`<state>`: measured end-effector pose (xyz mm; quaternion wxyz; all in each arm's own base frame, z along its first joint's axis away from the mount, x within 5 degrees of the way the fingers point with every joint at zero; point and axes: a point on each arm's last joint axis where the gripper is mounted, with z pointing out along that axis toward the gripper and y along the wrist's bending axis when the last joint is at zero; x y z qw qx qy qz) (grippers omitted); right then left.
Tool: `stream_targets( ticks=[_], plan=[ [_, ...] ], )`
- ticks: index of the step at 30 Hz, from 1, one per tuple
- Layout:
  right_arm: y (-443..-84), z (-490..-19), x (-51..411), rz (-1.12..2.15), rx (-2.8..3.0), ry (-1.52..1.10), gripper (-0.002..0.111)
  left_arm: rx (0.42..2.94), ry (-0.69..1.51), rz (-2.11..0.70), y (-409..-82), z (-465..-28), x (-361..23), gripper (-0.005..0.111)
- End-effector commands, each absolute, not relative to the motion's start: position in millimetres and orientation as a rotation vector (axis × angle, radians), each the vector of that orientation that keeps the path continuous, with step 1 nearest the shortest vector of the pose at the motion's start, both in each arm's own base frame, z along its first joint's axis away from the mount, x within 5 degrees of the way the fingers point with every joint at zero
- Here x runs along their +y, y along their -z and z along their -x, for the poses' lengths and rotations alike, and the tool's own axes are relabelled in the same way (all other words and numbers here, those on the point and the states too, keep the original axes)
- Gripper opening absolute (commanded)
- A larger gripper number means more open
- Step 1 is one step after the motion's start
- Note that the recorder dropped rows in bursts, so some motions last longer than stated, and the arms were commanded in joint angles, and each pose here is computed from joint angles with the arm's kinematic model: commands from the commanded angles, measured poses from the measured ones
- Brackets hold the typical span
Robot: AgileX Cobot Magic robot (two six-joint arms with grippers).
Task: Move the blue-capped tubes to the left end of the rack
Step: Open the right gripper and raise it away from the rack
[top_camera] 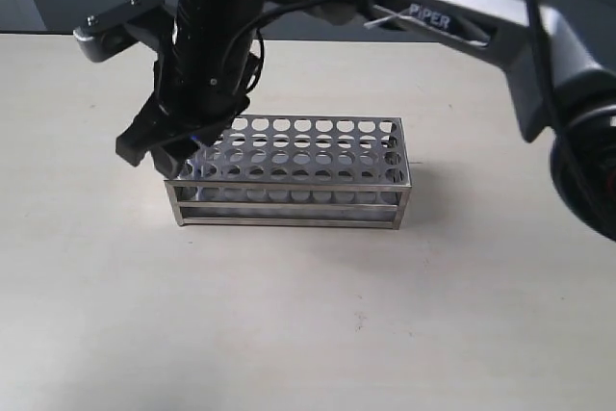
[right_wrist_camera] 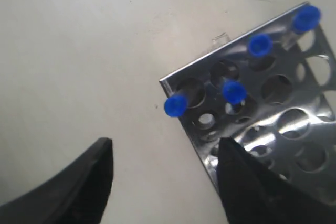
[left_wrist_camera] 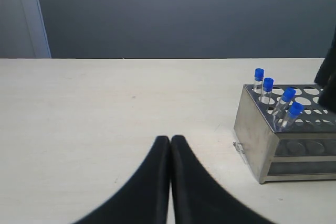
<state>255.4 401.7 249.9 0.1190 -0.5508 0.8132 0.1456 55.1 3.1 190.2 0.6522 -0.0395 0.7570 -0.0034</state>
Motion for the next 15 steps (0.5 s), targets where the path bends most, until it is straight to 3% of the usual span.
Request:
stream_targets(
  ticks=[1, 13, 15],
  plan=[
    [-288.7, -250.6, 385.1, 1.587, 2.334, -0.37, 0.056, 1.712, 0.01, 0.082, -192.3, -55.5, 2.8, 0.001],
    [-380.6, -230.9, 343.9, 1.388, 2.21, -0.375, 0.056, 1.712, 0.01, 0.082, -192.3, -55.5, 2.8, 0.001],
    [-420.8, -215.2, 320.8, 1.338, 2.124, -0.414, 0.046, 1.712, 0.01, 0.082, -192.3, -55.5, 2.8, 0.001]
  ],
)
